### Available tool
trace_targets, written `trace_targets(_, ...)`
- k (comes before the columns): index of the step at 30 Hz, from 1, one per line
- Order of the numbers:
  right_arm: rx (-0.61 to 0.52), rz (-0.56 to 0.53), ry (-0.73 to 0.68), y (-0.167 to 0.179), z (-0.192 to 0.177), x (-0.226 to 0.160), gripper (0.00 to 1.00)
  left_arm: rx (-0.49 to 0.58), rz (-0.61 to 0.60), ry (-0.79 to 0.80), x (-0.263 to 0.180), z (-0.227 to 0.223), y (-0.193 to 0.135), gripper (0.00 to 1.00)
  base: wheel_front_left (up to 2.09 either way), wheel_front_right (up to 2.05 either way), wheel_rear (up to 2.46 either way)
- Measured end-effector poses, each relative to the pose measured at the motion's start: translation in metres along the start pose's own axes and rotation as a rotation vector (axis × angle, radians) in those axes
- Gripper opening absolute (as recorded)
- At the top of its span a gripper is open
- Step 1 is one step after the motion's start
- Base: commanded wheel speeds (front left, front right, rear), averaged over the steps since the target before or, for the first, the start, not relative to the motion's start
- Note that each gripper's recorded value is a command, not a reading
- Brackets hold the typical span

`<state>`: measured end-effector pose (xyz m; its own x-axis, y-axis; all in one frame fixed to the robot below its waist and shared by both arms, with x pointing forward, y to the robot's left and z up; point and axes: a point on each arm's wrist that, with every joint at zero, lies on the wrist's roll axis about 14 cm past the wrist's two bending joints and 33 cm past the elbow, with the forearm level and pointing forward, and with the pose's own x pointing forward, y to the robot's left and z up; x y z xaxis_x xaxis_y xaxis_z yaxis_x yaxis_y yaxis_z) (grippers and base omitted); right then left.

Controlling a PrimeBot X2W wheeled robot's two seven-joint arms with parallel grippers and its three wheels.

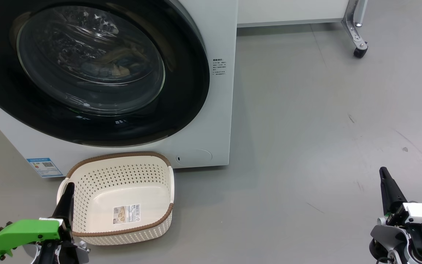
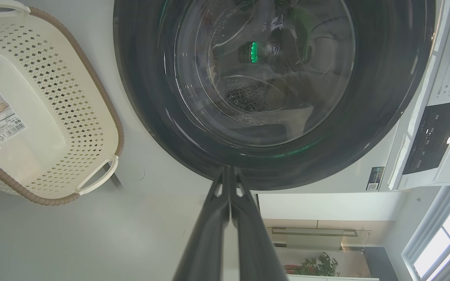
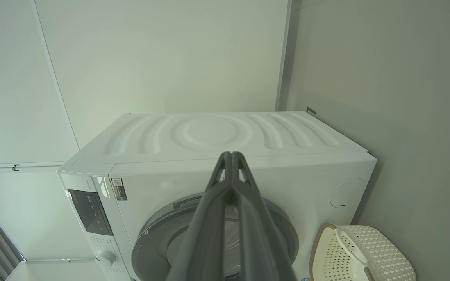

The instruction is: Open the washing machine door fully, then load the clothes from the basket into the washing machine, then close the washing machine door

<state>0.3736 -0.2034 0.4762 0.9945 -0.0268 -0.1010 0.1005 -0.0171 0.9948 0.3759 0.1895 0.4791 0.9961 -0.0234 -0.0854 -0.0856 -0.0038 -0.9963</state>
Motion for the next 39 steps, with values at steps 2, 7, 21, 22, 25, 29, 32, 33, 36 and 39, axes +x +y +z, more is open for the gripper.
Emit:
trace_targets(2,0.0,0.0,0.0,0.0,0.0001,0.0,0.0,0.0,0.0,0.0,0.0,0.0,0.0,0.0,0.0,0.0,0.0)
trace_targets(7,0.0,-0.001,-0.001,-0.0002,0.0003,0.0,0.0,0.0,0.0,0.0,0.0,0.0,0.0,0.0,0.0,0.0,0.0)
trace_targets(21,0.001,-0.001,-0.002,-0.0004,0.0007,-0.0001,0.0,0.0,0.0,0.0,0.0,-0.0001,-0.0001,0.0,0.0,0.0,0.0)
trace_targets(22,0.001,-0.002,-0.002,-0.0005,0.0008,-0.0001,0.0,0.0,0.0,0.0,0.0,-0.0001,-0.0001,0.0,0.0,0.0,0.0)
trace_targets(25,0.001,-0.002,-0.003,-0.0008,0.0009,-0.0001,0.0,0.0,0.0,0.0,0.0,-0.0001,-0.0001,0.0,0.0,0.0,0.0)
trace_targets(29,0.001,-0.003,-0.003,-0.0011,0.0011,-0.0002,0.0,0.0,0.0,0.0,0.0,-0.0002,-0.0001,0.0,0.0,0.0,0.0)
trace_targets(32,0.001,-0.004,-0.004,-0.0012,0.0013,-0.0002,0.0,0.0,0.0,0.0,0.0,-0.0002,-0.0001,0.0,0.0,0.0,0.0)
trace_targets(33,0.001,-0.004,-0.004,-0.0012,0.0013,-0.0002,0.0,0.0,0.0,0.0,0.0,-0.0002,-0.0001,0.0,0.0,0.0,0.0)
trace_targets(36,0.001,0.001,-0.004,-0.0006,0.0014,-0.0002,0.0,0.0,0.0,0.0,0.0,-0.0002,-0.0001,0.0,0.0,0.0,0.0)
trace_targets(39,0.001,0.001,-0.003,-0.0006,0.0013,-0.0002,0.0,0.0,0.0,0.001,0.0,-0.0002,-0.0001,0.0,0.0,0.0,0.0)
